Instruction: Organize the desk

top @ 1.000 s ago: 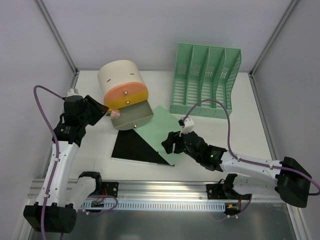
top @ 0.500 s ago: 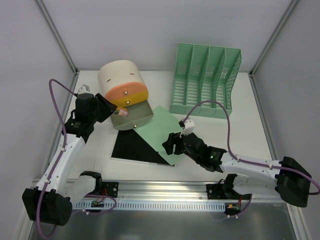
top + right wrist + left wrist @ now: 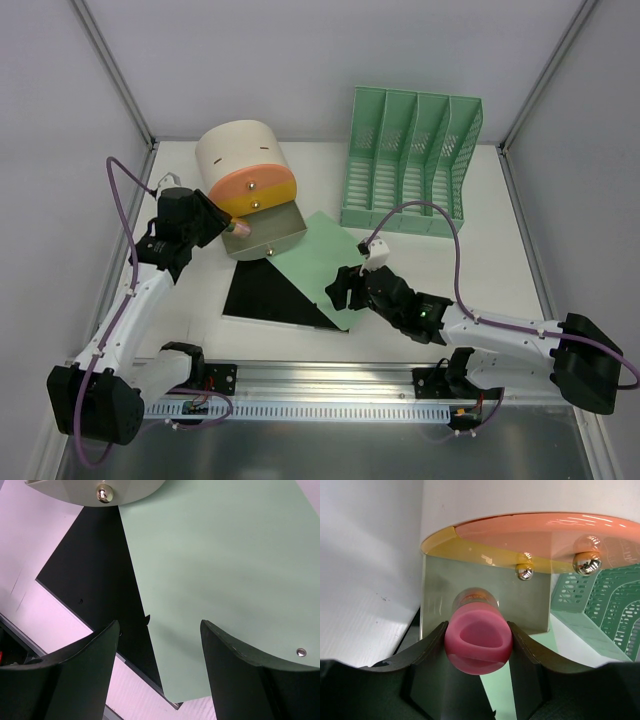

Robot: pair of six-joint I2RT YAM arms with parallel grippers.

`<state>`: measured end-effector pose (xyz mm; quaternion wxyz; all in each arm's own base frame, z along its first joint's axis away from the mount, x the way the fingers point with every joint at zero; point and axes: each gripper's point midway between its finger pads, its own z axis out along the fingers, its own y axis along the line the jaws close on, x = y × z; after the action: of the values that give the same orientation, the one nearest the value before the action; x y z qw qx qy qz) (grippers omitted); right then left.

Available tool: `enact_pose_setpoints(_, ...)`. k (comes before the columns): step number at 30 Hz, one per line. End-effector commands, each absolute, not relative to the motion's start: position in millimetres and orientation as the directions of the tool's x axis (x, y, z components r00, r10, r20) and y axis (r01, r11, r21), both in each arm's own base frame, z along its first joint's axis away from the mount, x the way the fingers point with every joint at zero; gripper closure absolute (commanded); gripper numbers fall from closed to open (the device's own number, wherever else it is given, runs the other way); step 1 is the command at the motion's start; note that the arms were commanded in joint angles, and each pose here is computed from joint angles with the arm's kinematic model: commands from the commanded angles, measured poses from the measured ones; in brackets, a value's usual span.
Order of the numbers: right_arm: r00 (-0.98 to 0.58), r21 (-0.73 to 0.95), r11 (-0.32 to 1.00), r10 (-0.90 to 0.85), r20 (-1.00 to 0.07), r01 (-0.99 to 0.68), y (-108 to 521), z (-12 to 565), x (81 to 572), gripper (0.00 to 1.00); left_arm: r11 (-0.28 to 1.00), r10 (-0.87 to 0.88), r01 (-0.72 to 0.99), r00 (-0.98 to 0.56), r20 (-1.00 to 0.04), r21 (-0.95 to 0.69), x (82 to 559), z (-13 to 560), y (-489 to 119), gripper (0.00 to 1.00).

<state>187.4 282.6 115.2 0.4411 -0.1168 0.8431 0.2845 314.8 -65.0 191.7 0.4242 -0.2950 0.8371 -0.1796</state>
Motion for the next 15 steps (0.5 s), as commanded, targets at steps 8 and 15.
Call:
enact_pose_setpoints(8,-0.554,0.379,0.816,0.087,-0.828,-0.436,281.5,126.6,192.4,0.30,0.768,-0.639,-0.328,-0.435,-0.634,-0.550,323.2,201.4,-63.6,0.41)
enact_pose_setpoints(15,-0.553,0.378,0.817,0.088,-0.829,-0.437,281.9,127.5,193.0,0.30,0.770,-0.637,-0.319,-0.428,-0.641,-0.552,324.1,206.0,-63.6,0.27)
